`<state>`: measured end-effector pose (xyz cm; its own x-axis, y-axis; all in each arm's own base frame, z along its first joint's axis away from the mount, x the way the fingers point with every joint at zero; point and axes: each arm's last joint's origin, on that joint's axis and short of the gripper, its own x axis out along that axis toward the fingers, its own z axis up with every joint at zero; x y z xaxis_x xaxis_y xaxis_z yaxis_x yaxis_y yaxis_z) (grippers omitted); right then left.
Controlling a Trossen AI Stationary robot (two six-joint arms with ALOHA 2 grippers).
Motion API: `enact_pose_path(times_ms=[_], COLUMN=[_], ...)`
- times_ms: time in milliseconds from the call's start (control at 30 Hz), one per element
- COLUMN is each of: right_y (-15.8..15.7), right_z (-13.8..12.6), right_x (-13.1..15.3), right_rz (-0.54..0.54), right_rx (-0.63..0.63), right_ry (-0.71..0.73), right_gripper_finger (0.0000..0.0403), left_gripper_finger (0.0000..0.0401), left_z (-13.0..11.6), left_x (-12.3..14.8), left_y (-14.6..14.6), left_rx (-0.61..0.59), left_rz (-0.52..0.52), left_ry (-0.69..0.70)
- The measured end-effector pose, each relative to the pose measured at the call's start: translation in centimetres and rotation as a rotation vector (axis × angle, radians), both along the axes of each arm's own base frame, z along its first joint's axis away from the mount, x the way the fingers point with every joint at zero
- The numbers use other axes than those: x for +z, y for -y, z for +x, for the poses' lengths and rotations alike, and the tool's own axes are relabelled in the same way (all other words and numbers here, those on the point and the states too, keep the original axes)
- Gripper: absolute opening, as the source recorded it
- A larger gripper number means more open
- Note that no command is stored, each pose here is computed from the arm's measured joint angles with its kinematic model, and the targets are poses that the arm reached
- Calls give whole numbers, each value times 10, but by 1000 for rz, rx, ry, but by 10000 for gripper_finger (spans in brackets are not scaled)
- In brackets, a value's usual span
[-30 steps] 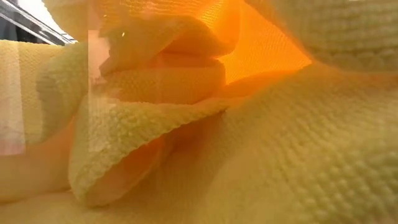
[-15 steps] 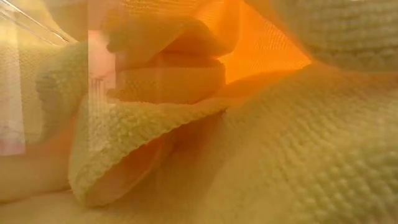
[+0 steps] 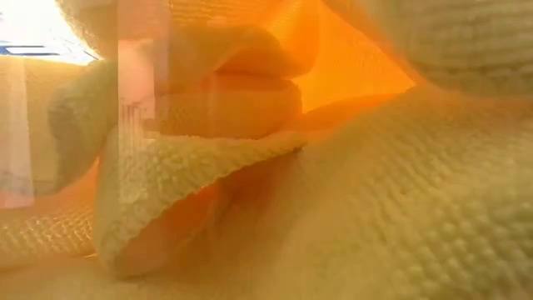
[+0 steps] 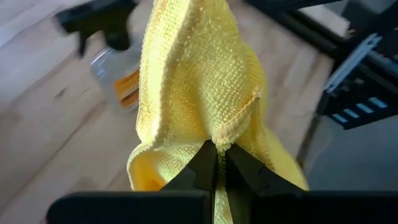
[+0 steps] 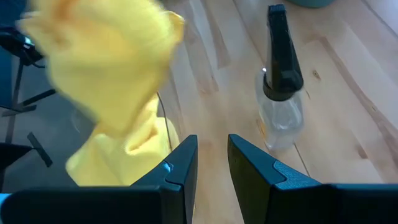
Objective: Sort microfiber towel by color & place in baskets
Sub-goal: Put the yellow towel into the transparent bin
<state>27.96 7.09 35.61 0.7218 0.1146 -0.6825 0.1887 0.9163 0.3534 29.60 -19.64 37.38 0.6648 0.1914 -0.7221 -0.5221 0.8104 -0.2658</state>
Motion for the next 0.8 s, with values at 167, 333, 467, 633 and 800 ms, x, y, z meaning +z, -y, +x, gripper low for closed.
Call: enact_pose_path(times_ms=[167,333,467,633,800], right_y=[1,2,2,3,3], right_z=[-3,-5,-7,-9,-11], right_x=[-3,-5,-7,-9,-11], right_rz=[-14,-25,-29,-37,-43], right_rx=[-4,-5,-7,-8,-7], right_ry=[-38,-73,-98,-133,-158], right_gripper_finger=[82,82,82,82,82], left_gripper_finger=[2,2,2,2,2], left_z=[29,57,63,62,69], left_x=[11,12,-8,-15,-22], left_y=[18,38,42,45,53], left_rx=[-70,-129,-114,-83,-79], left_rz=[28,45,-104,-160,-186], left_ry=[45,60,46,38,45])
